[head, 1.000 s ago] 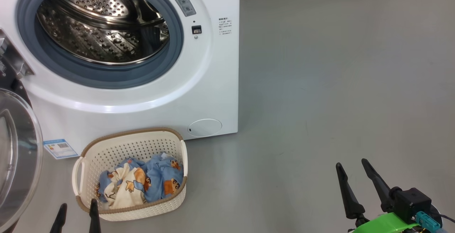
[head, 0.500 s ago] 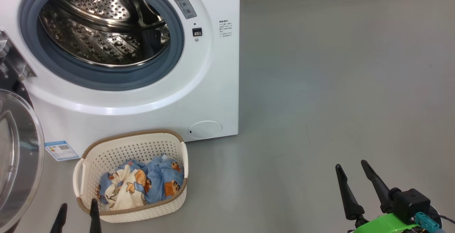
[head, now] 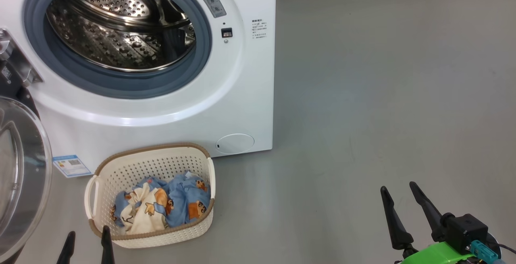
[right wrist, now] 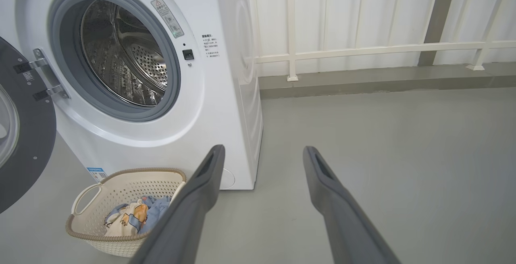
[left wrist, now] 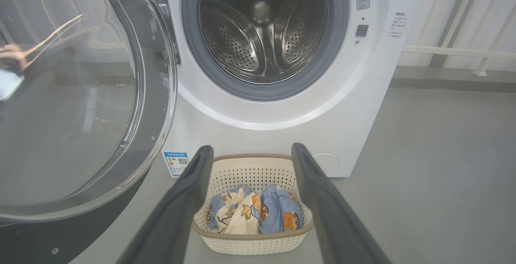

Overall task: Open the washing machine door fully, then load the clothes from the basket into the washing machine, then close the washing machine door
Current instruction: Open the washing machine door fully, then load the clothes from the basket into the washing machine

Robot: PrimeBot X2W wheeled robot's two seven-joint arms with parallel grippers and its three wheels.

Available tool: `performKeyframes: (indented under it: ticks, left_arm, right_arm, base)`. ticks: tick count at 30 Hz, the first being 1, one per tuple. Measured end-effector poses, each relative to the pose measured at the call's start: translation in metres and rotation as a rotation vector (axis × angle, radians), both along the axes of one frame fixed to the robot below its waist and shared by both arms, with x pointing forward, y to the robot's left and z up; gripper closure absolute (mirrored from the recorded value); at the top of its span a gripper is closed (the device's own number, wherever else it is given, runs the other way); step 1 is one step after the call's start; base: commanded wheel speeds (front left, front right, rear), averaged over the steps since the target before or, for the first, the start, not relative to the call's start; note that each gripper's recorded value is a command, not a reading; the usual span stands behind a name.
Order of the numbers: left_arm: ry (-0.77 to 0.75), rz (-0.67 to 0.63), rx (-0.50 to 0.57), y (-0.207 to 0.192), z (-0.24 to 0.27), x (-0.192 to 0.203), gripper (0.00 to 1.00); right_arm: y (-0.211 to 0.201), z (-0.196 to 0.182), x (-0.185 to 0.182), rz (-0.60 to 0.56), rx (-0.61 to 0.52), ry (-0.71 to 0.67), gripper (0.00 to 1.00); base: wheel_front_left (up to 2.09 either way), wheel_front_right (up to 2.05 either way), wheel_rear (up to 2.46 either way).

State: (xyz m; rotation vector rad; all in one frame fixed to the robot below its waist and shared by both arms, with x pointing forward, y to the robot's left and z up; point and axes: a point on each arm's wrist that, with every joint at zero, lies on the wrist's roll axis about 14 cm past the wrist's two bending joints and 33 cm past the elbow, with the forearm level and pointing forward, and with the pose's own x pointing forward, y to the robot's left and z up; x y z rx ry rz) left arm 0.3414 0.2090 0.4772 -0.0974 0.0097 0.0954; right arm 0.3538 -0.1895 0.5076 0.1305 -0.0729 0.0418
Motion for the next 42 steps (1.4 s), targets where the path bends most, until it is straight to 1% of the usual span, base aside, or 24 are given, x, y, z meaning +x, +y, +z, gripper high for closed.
performKeyframes:
  ticks: [10,22,28,42]
  left_arm:
    - [0.027,0.012,0.0,0.004,-0.008,-0.002,0.0]
    - [0.034,0.039,0.005,0.01,-0.01,0.002,0.0]
    - [0.026,0.038,0.004,0.009,-0.008,0.008,0.0]
    - [0.026,0.027,0.006,0.005,-0.008,0.009,0.0]
  right_arm:
    - [0.002,-0.004,0.002,0.006,0.001,0.012,0.0]
    - [0.001,-0.01,0.005,0.01,-0.007,0.032,0.0]
    - [0.001,-0.013,0.007,0.01,-0.007,0.04,0.0]
    - [0.0,-0.015,0.008,0.007,-0.007,0.042,0.0]
  base:
    - [0.5,-0.5,0.0]
    - [1.77,-1.77,0.0]
    - [1.22,-1.22,0.0]
    - [0.17,-0.17,0.0]
